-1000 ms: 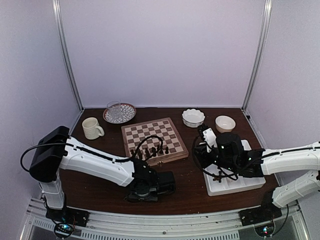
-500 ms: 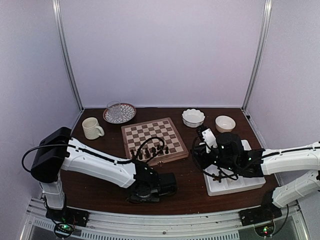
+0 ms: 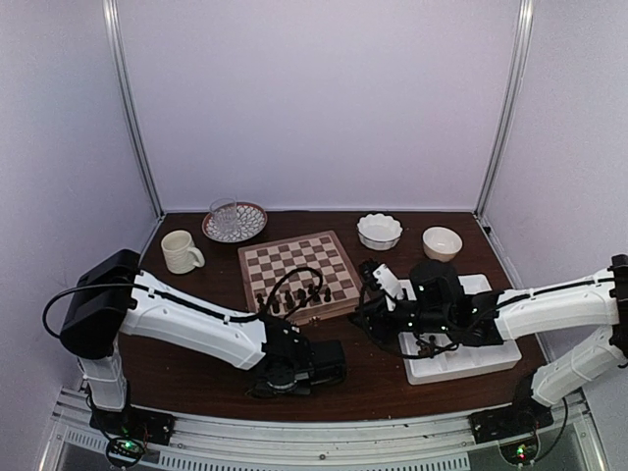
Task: Set up the chess pieces on the board
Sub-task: Pick up the knight from the center of the board.
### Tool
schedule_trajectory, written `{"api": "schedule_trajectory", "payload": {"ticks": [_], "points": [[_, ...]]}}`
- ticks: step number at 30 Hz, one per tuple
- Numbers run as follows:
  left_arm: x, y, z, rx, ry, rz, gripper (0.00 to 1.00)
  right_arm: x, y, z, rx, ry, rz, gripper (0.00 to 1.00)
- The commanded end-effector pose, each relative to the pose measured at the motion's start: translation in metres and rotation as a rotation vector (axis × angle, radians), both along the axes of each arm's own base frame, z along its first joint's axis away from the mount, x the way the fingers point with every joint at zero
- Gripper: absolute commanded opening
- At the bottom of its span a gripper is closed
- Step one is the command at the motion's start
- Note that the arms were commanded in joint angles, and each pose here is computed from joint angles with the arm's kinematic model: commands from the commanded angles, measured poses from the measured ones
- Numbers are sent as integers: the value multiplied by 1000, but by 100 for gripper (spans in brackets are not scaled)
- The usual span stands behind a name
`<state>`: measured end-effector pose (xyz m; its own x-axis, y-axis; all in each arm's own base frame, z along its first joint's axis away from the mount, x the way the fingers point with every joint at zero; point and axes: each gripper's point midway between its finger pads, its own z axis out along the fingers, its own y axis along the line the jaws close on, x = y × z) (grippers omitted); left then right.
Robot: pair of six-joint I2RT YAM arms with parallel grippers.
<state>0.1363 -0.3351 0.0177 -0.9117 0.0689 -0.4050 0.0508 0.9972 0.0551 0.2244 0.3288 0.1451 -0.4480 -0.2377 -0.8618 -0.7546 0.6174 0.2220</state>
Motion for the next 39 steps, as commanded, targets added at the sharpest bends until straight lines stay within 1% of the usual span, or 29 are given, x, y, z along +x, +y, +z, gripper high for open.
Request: {"api": "schedule_trajectory", "payload": {"ticks": [1,4,6,11,14,18,21,24,28,33,36,39], "points": [[0,0,-5,32,-12,-102,0,-23,33,12,81,57,205,29],[0,-2,-2,51,-21,-195,0,-33,46,10,98,111,288,30],[2,1,5,31,-60,-228,0,-37,50,8,103,138,315,31],[4,-6,24,-156,-167,-357,0,-44,56,6,119,184,351,34],[0,-20,44,-288,-245,-497,0,-47,59,7,136,201,370,35],[-6,-24,64,-404,-338,-635,0,-56,65,8,163,241,428,39],[-11,-24,69,-393,-368,-727,0,-62,70,7,174,267,460,42],[-14,-26,73,-341,-417,-784,0,-63,73,3,164,285,466,46],[-20,-32,77,-311,-461,-836,0,-65,77,-5,147,313,482,47],[-16,-34,75,-310,-478,-813,0,-75,85,-13,119,341,526,45],[-13,-33,78,-314,-491,-789,0,-75,87,-19,102,357,524,50],[-14,-36,79,-320,-493,-796,0,-77,90,-22,98,375,532,52]]}}
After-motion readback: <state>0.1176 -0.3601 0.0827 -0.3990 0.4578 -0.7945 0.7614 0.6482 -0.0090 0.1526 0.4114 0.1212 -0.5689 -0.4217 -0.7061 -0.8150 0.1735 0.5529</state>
